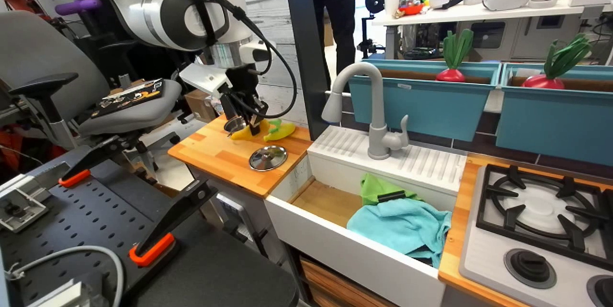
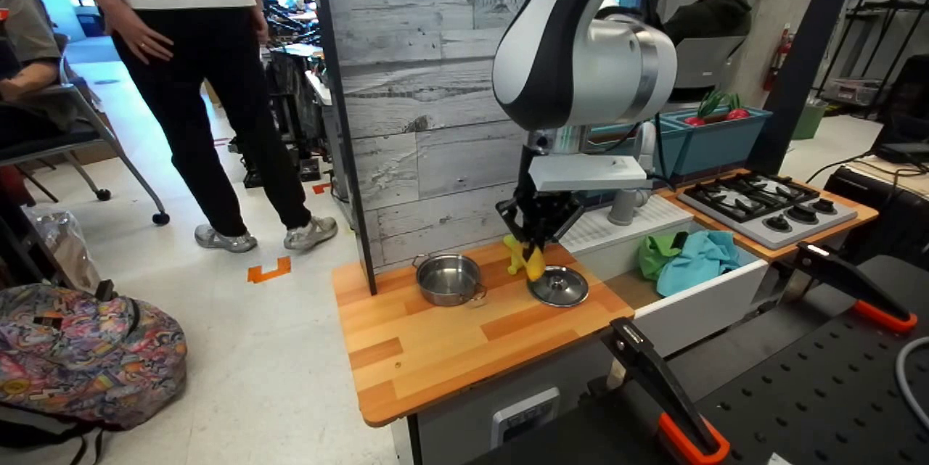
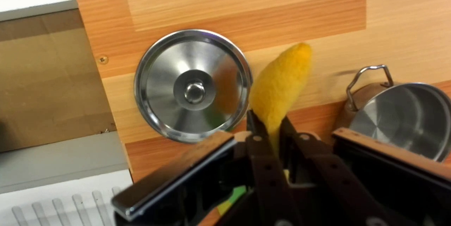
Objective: Pick up the toy from the pot and put it on the table.
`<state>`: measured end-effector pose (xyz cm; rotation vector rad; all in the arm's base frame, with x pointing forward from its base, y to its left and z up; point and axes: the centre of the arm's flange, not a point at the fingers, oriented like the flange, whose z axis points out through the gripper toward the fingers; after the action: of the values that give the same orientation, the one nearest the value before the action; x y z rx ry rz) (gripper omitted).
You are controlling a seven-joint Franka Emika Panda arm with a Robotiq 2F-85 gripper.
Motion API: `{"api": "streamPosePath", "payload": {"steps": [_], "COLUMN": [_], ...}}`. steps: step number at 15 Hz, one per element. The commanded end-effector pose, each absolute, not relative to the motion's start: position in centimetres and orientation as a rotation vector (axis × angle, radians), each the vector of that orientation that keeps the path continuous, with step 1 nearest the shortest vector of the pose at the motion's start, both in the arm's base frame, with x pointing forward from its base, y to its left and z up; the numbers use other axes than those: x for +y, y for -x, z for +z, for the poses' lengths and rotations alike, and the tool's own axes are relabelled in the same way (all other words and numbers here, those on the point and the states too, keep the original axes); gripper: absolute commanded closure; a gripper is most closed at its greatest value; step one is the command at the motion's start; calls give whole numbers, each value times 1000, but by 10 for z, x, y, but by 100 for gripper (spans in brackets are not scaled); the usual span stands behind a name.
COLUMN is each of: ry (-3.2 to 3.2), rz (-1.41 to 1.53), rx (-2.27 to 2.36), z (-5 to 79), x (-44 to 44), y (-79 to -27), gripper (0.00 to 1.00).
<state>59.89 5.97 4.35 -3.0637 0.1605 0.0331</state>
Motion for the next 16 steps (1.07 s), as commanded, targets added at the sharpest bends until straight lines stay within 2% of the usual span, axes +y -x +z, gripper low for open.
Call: {"api": "streamPosePath", "payload": {"steps": [1,7,8,9,16], "ry": [3084,3101,3103,3101,3086], "rz": [44,98,110,119,103], "rx": [102,85,95,99,58], "z": [25,1,0,-1,30], "x": [76,93,93,94,98], "y": [-604,-613,-615,-616,-608], "gripper": [97,97,64,63,13]}}
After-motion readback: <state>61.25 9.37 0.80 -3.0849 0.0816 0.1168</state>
